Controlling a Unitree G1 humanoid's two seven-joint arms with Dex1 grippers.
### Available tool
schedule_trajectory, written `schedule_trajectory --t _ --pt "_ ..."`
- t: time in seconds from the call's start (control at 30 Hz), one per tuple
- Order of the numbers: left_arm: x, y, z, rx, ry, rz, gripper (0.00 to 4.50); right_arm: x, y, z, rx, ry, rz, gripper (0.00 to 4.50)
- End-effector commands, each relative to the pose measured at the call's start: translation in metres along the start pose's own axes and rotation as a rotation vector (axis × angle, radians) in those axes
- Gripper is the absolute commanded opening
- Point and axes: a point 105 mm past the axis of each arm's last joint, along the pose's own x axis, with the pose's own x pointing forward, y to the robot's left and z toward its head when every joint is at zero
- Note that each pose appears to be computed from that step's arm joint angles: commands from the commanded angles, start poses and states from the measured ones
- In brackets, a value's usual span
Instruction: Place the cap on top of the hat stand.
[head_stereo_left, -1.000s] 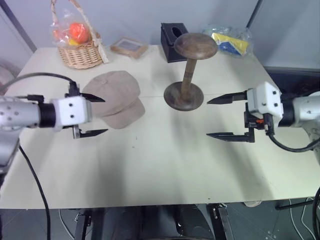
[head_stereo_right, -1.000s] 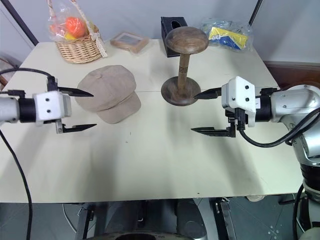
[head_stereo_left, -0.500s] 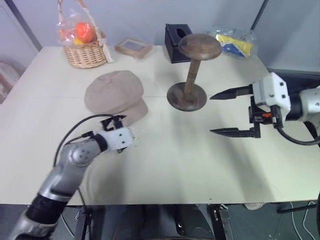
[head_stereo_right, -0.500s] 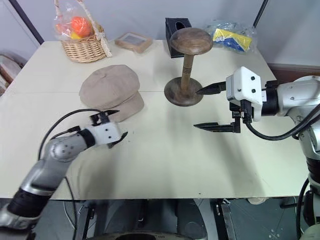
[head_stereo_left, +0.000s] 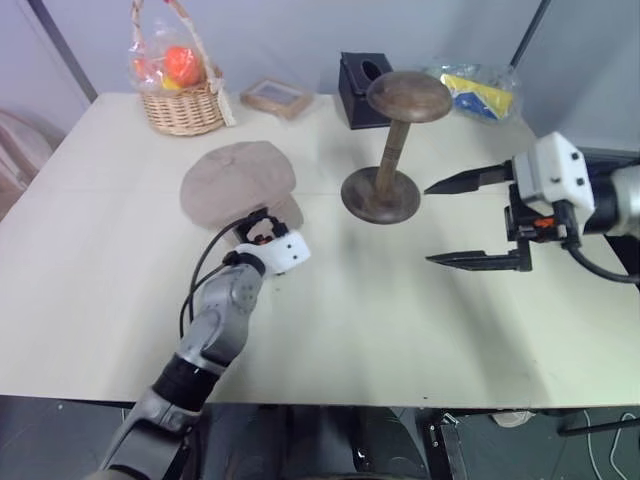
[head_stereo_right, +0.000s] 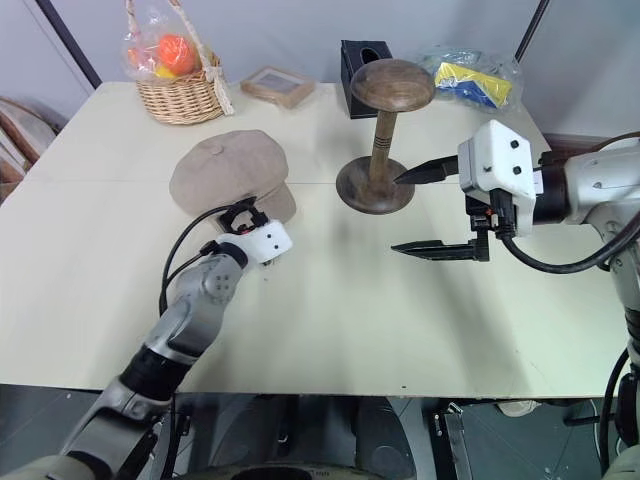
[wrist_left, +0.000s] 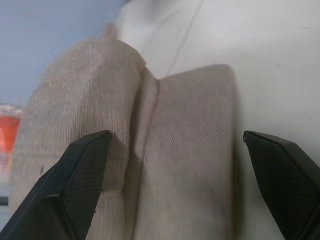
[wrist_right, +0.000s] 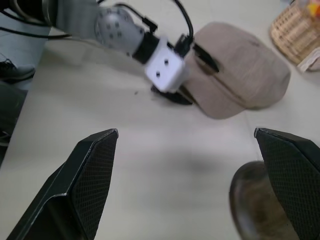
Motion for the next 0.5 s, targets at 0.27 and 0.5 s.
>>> schedule_trajectory --t 0.27,0.5 --pt "0.012 -0.004 -0.039 -0.022 0.156 0.044 3.61 -0.011 -0.003 0.013 -0.059 -0.009 -0.044 4.50" --pt "0.012 0.001 -0.037 -0.023 0.128 0.059 0.14 -0.014 -0.003 0.011 -0.057 -0.014 -0.063 4.50"
